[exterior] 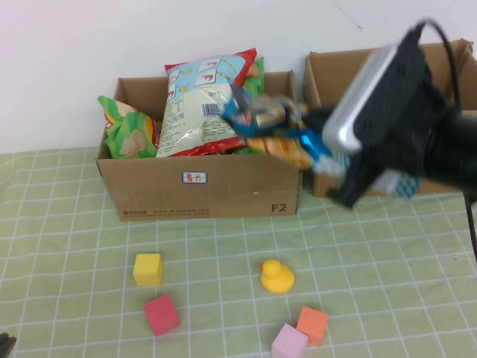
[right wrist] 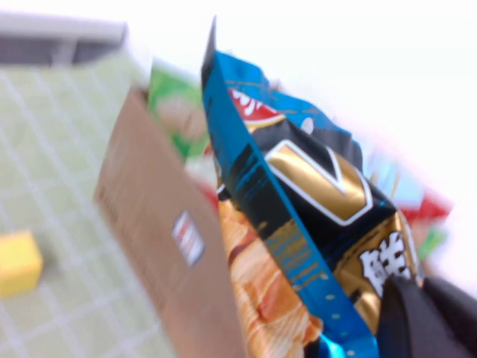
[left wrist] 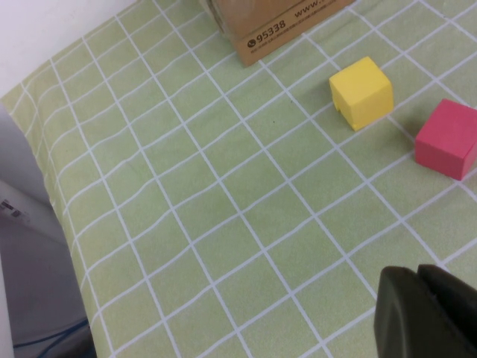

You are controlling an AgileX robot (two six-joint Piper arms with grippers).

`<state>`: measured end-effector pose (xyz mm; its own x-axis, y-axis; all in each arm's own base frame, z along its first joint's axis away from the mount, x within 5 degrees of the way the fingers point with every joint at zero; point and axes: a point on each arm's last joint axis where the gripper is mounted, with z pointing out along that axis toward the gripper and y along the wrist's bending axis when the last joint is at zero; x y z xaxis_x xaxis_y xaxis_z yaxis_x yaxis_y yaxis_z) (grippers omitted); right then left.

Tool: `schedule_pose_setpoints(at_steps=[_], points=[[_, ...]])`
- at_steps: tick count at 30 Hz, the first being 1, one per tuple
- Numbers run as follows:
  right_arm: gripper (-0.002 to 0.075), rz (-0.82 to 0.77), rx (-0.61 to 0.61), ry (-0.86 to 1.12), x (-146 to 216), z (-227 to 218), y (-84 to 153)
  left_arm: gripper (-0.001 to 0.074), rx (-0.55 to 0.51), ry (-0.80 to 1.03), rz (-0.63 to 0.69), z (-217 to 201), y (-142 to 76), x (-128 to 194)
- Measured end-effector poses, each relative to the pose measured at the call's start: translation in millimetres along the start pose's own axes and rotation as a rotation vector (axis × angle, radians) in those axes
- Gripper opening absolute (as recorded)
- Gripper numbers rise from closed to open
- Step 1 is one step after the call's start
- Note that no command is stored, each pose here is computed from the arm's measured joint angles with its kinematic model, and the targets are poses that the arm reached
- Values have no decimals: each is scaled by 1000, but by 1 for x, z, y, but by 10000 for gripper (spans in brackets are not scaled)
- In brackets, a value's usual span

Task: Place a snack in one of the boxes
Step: Place the potato chip in the potato chip box

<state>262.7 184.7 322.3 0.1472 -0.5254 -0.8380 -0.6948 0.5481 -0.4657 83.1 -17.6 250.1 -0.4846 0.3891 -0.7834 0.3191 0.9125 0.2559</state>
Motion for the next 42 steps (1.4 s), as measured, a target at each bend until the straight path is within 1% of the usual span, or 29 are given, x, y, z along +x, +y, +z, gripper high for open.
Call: schedule_pose_setpoints(at_steps=[5, 11, 15, 20, 25, 29, 32, 36, 42], points=[[8, -36, 39, -79, -29, 12, -19, -1, 0, 0, 0, 0, 0, 0], [8, -98, 83, -147, -56, 52, -44, -1, 0, 0, 0, 0, 0, 0], [8, -122, 96, -181, -64, 87, -56, -1, 0, 0, 0, 0, 0, 0], [8, -136, 95, -217, -64, 130, -63, -1, 0, 0, 0, 0, 0, 0], [8, -143, 87, -240, -63, 157, -60, -1, 0, 0, -4, 0, 0, 0], [8, -173, 68, -268, -69, 171, -49, -1, 0, 0, -4, 0, 0, 0], [8, -238, 55, -278, -70, 181, -38, -1, 0, 0, -4, 0, 0, 0], [8, -339, 73, -241, -57, 199, -34, -1, 0, 0, -4, 0, 0, 0], [8, -368, 72, -195, -34, 224, -27, -1, 0, 0, -4, 0, 0, 0]])
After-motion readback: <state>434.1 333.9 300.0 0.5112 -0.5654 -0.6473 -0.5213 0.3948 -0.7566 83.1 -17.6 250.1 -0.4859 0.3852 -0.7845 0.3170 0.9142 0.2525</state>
